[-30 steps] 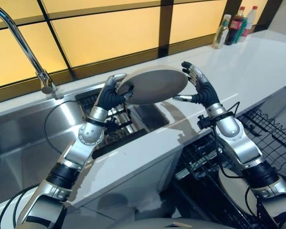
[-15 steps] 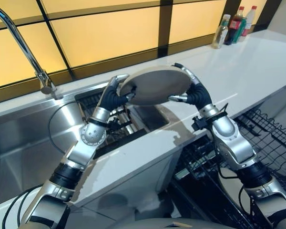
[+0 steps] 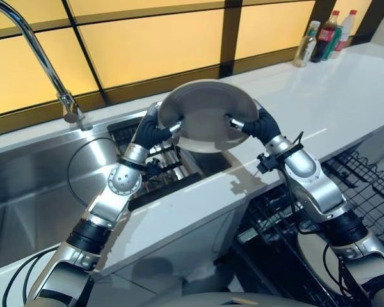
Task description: Pick up plates and place into dishwasher.
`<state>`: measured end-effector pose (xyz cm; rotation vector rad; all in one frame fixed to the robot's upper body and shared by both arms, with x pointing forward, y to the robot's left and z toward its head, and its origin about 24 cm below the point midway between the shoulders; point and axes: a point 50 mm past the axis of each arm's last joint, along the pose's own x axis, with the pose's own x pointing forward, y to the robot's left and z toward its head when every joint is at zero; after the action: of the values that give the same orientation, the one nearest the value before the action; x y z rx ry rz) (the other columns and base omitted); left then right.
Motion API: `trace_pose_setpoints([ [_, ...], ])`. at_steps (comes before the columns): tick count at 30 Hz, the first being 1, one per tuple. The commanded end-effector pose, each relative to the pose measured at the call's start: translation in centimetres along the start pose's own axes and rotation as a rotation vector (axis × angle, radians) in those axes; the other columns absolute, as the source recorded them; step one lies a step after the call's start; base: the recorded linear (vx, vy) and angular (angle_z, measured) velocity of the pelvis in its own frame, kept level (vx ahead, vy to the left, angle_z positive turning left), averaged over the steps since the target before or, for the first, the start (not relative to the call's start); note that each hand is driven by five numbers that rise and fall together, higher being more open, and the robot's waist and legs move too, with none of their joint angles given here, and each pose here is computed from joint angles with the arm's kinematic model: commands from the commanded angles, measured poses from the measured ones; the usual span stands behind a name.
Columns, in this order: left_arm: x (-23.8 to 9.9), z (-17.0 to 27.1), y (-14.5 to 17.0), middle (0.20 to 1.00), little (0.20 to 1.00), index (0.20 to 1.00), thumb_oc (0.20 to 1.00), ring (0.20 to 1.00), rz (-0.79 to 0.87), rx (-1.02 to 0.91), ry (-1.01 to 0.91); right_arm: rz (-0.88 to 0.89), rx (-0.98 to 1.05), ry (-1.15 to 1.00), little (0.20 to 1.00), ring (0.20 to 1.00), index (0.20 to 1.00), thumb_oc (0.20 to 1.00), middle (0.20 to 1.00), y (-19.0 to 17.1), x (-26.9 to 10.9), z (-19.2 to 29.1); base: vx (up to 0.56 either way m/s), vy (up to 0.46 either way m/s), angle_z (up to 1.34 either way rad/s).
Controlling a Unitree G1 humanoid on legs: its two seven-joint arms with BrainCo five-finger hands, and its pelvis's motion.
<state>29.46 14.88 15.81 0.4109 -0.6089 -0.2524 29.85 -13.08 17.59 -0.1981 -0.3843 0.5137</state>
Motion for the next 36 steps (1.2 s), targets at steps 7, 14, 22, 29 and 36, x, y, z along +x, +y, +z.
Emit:
trace_pose_setpoints([
  [7,1.1,1.7,-0.2,0.200,0.200,0.200,0.200,0.200,-0.024,-0.079,-0.099,0.045,0.053,-0.086,0.200,0.200,0.200,0.200,0.200,0.7,-0.1,0.7,0.00,0.000,0.00],
  [14,-0.2,0.7,0.8,1.000,1.000,1.000,1.000,1.000,0.094,-0.170,-0.041,-0.138,0.068,-0.112,0.200,0.200,0.200,0.200,0.200,-1.7,-2.7,0.3,0.00,0.000,0.00],
  [22,-1.6,1.3,2.4,1.000,1.000,1.000,1.000,1.000,0.256,-0.386,-0.079,-0.370,0.087,-0.115,0.200,0.200,0.200,0.200,0.200,-4.2,-6.1,-0.3,-0.01,-0.017,-0.11],
  [29,-1.6,2.1,1.8,1.000,1.000,1.000,1.000,1.000,0.231,-0.556,-0.108,-0.568,0.005,-0.087,0.200,0.200,0.200,0.200,0.200,-6.4,-8.9,-0.8,0.01,-0.040,-0.15],
  [36,-1.3,2.5,1.2,1.000,1.000,1.000,1.000,1.000,0.192,-0.639,-0.115,-0.806,-0.122,-0.007,0.200,0.200,0.200,0.200,0.200,-8.9,-12.3,-1.8,0.02,-0.059,-0.13],
])
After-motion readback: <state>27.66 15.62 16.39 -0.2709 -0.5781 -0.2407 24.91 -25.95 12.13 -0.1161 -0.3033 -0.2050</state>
